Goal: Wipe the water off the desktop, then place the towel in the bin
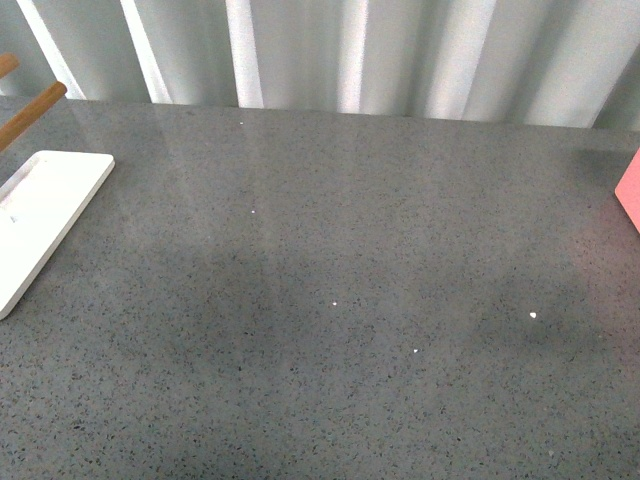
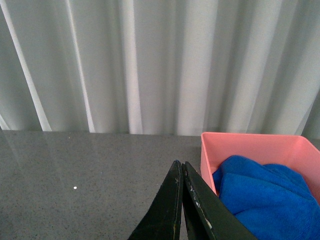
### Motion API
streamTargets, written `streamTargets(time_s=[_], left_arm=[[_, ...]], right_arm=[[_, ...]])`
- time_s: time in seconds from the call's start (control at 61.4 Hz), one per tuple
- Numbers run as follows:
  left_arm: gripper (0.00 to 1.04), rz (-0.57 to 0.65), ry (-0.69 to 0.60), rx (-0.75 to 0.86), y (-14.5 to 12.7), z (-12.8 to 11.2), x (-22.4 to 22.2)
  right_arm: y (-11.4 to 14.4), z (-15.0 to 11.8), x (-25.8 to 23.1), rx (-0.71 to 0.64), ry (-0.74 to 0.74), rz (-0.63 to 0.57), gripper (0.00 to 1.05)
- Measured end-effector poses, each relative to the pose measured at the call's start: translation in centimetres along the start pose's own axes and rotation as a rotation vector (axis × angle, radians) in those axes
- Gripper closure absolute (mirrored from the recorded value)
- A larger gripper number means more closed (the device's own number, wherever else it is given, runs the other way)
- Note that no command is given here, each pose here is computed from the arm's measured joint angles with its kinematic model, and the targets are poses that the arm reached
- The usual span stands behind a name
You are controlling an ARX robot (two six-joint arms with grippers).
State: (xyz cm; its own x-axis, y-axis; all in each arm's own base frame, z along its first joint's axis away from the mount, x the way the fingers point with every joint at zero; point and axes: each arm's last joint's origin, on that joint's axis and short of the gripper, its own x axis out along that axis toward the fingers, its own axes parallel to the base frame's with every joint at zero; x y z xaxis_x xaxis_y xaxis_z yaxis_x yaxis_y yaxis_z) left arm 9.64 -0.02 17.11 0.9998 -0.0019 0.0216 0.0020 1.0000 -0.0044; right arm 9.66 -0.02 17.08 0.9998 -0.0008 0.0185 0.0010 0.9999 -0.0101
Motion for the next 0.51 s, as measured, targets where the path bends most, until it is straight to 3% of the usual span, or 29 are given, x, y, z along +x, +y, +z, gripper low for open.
streamTargets(time_s=[0.342,0.424,0.505], left_arm=[[0.07,0.0,0.0,0.0,0.0,0.0,0.0],[0.07,0.0,0.0,0.0,0.0,0.0,0.0],[0.07,0.0,0.0,0.0,0.0,0.0,0.0]], right_arm=[[0.0,0.0,0.0,0.0,0.0,0.0,1.02],[0.0,0.0,0.0,0.0,0.0,0.0,0.9],[0.0,0.0,0.0,0.0,0.0,0.0,0.71]])
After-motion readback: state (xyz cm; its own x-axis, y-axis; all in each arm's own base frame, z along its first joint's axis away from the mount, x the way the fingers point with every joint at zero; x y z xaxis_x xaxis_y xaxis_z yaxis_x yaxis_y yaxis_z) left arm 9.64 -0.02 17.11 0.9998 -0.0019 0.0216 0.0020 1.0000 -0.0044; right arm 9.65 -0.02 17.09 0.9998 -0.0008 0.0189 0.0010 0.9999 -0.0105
